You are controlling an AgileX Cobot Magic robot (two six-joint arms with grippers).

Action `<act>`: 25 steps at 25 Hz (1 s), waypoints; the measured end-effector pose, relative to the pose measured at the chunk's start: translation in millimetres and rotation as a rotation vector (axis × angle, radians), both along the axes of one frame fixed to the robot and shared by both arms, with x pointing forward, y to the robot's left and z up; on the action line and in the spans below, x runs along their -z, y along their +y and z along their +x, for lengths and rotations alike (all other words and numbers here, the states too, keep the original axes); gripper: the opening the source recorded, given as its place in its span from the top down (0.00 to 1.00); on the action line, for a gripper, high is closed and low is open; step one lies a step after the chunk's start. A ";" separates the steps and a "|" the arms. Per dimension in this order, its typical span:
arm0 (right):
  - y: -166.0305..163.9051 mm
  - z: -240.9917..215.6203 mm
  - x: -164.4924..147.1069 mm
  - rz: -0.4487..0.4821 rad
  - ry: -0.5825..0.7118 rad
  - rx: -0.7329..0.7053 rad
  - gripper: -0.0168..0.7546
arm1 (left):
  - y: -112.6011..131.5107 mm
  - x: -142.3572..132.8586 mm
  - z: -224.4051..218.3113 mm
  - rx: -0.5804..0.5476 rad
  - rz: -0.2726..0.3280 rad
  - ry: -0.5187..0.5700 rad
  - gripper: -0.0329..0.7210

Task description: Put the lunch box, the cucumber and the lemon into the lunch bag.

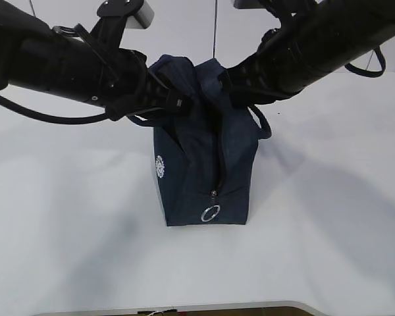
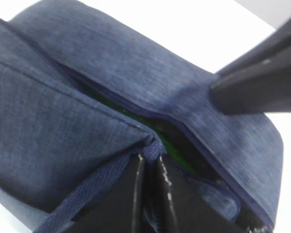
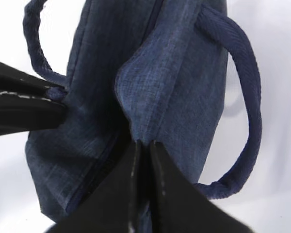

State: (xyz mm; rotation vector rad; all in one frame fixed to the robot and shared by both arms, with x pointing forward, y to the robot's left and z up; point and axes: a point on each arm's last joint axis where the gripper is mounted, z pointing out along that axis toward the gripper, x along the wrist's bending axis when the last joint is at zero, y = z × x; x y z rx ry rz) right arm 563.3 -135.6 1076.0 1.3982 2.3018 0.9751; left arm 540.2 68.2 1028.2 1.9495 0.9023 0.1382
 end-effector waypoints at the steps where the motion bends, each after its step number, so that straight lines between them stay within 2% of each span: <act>1: 0.1 -0.1 0.0 0.000 -0.001 -0.004 0.94 | 0.0 0.0 0.0 0.000 0.000 0.000 0.95; 4: 0.8 -0.3 -0.2 -0.004 -0.007 -0.020 0.88 | 0.0 0.0 0.0 0.000 0.000 0.000 0.95; 8: 1.6 -0.6 -0.5 0.001 -0.008 -0.030 0.63 | -0.1 0.1 -0.3 0.004 0.001 0.001 0.95; 11: 1.7 -0.7 -0.5 0.000 -0.009 -0.033 0.53 | -0.1 0.6 -0.8 0.015 0.010 -0.003 0.95; 20: -3.9 -13.2 -25.0 0.027 -0.066 -0.035 0.50 | -1.1 1.3 -4.0 0.060 0.024 0.005 0.95; 25: -9.7 -27.2 -41.1 0.014 -0.085 -0.065 0.50 | 3.1 -11.7 -7.6 0.066 0.021 -0.035 0.95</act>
